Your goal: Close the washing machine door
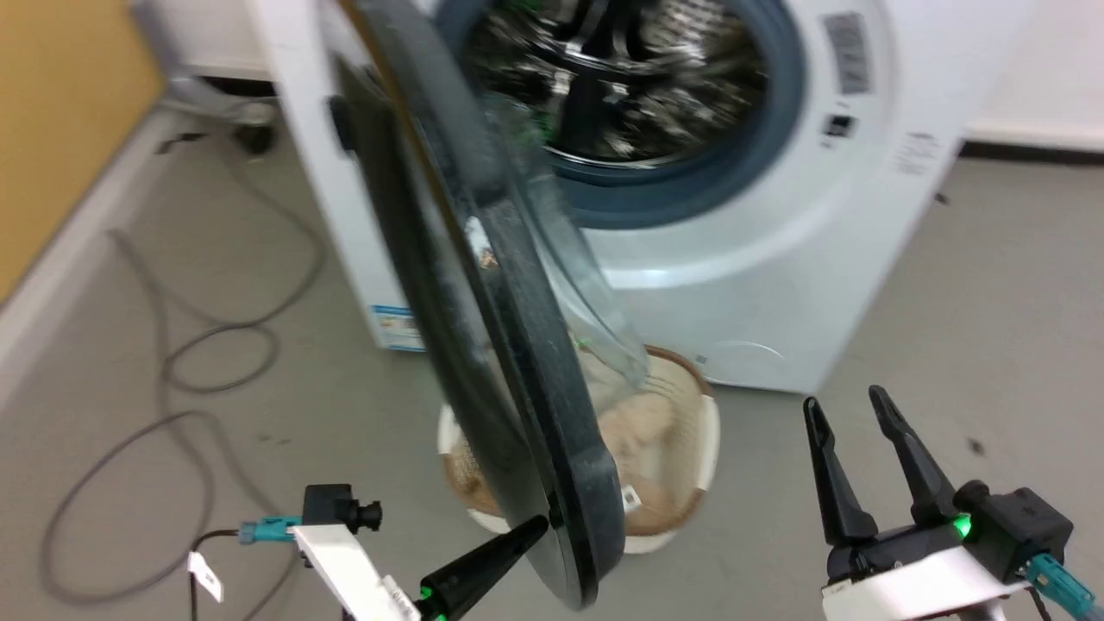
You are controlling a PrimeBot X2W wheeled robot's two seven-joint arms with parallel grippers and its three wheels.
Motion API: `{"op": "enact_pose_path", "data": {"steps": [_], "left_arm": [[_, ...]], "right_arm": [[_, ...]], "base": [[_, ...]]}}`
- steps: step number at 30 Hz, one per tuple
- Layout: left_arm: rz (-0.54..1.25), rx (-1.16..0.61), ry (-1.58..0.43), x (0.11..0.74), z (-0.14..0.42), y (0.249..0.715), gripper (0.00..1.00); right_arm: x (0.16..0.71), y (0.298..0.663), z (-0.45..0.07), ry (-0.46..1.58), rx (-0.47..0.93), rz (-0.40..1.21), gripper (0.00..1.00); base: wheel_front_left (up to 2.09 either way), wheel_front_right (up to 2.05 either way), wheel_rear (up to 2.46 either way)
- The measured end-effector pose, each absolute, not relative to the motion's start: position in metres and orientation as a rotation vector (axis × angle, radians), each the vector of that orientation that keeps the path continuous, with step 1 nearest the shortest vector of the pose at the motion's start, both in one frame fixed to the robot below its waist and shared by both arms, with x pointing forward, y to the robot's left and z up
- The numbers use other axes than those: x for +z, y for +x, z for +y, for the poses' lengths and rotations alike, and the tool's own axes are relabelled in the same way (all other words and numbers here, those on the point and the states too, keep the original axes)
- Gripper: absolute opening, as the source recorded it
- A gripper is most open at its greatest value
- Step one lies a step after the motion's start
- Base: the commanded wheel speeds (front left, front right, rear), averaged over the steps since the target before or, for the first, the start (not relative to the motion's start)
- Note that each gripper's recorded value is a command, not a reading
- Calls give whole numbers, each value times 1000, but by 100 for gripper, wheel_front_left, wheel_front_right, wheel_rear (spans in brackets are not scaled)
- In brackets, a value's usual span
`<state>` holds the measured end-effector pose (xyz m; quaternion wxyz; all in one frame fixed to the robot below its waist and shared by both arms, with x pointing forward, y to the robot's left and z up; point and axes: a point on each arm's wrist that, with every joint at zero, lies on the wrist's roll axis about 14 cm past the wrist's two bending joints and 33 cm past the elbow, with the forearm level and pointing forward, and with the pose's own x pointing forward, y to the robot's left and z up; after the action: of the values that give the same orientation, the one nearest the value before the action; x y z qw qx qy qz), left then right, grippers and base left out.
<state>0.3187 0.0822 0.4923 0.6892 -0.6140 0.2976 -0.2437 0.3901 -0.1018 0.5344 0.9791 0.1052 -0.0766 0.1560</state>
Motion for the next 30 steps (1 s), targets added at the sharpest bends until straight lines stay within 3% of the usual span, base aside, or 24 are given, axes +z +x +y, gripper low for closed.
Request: {"op": "enact_pose_path", "data": {"steps": [14,25,30], "left_arm": [[617,-537,-1420,480,5,403,0],[482,-508,-1496,501,-39,472,0],[448,-513,-1514,511,-55,481,0]], "right_arm": [[522,360,-198,166,16,-131,100],[513,337,-233,152,-122,-98,100],[512,332,-237,152,-142,-94,100]], "base": [[0,0,0],[0,0,0],[0,0,0]]}}
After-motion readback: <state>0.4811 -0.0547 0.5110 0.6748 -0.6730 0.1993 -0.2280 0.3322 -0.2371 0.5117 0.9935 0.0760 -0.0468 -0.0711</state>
